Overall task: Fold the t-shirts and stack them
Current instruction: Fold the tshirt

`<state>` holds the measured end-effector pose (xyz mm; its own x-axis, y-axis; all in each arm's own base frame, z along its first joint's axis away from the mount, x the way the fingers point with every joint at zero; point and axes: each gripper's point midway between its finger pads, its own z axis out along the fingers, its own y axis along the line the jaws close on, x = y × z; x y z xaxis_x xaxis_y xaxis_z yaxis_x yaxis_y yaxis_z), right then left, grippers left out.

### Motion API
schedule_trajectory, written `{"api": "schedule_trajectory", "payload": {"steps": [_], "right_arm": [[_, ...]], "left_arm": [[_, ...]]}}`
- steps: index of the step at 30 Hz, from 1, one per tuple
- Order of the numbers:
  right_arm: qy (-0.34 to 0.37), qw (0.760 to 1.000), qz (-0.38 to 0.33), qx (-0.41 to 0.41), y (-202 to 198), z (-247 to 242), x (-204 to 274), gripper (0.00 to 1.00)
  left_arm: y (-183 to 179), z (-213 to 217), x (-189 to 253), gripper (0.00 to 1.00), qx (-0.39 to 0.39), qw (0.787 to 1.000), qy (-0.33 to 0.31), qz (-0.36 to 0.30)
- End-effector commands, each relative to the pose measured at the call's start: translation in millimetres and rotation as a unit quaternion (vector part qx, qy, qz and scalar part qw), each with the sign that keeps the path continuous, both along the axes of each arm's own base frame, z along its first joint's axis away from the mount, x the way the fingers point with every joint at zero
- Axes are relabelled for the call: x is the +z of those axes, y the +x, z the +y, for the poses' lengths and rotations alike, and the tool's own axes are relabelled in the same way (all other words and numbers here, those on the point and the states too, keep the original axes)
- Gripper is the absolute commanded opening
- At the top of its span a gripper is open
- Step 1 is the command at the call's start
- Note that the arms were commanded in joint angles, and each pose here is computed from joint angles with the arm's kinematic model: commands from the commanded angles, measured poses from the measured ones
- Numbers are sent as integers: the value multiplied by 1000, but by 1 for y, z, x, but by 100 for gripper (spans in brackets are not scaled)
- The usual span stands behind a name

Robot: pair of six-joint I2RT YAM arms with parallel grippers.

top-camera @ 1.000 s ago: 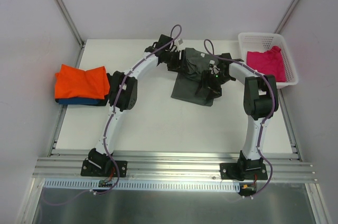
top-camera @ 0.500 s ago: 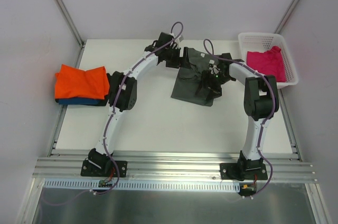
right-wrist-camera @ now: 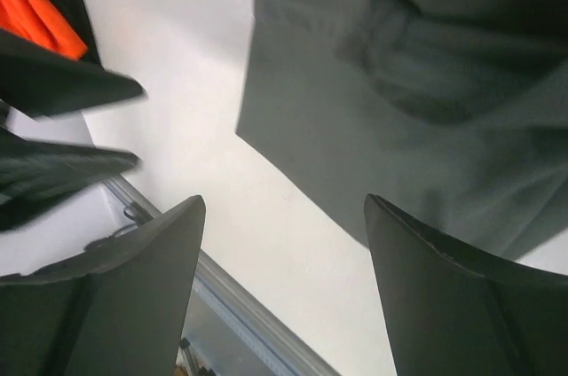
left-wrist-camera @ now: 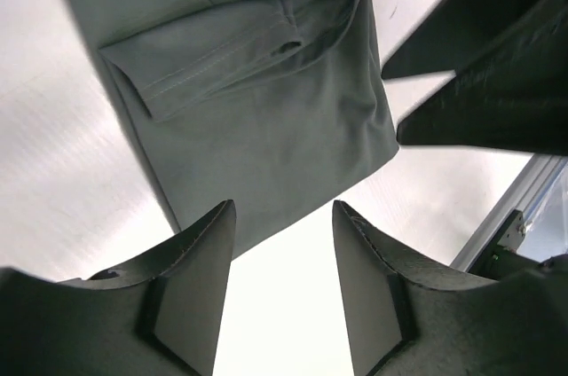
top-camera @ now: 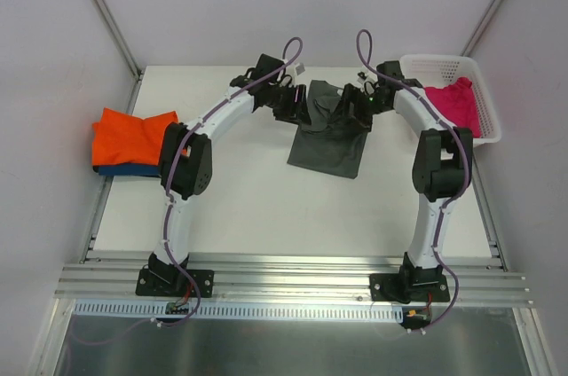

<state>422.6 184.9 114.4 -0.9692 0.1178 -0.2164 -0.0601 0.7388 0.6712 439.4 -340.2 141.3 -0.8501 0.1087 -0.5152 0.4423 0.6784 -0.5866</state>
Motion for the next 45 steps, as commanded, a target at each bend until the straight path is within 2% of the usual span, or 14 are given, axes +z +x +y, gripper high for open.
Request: {"api": "schedule_trajectory", "payload": {"steps": [1,6,10,25,29,39,41,45], "right_arm": [[42,999,-1,-6,25,14,3,77],[47,999,7,-9,38,19,-13,77],[56,998,20,-2,32,27,-18,77],[27,999,36,16,14,34,-43,78],[15,1000,16,14,34,33,-52,79],[23,995,-86,-52,138,16,-32,79],[28,990,-123,-64,157,12,-14,79],[44,981,-172,-75,171,12,27,79]], "left_arm": [[-18,-6,8,47,-28,999,10,-15],[-18,0,26,47,-17,997,40,-58],[-19,12,31,47,-2,995,65,-74],[-9,18,48,47,19,990,87,-114],[-10,21,48,47,19,988,97,-121],[-29,41,35,48,19,985,133,-111],[-30,45,35,48,19,983,141,-114],[-31,50,34,48,19,981,153,-120]]}}
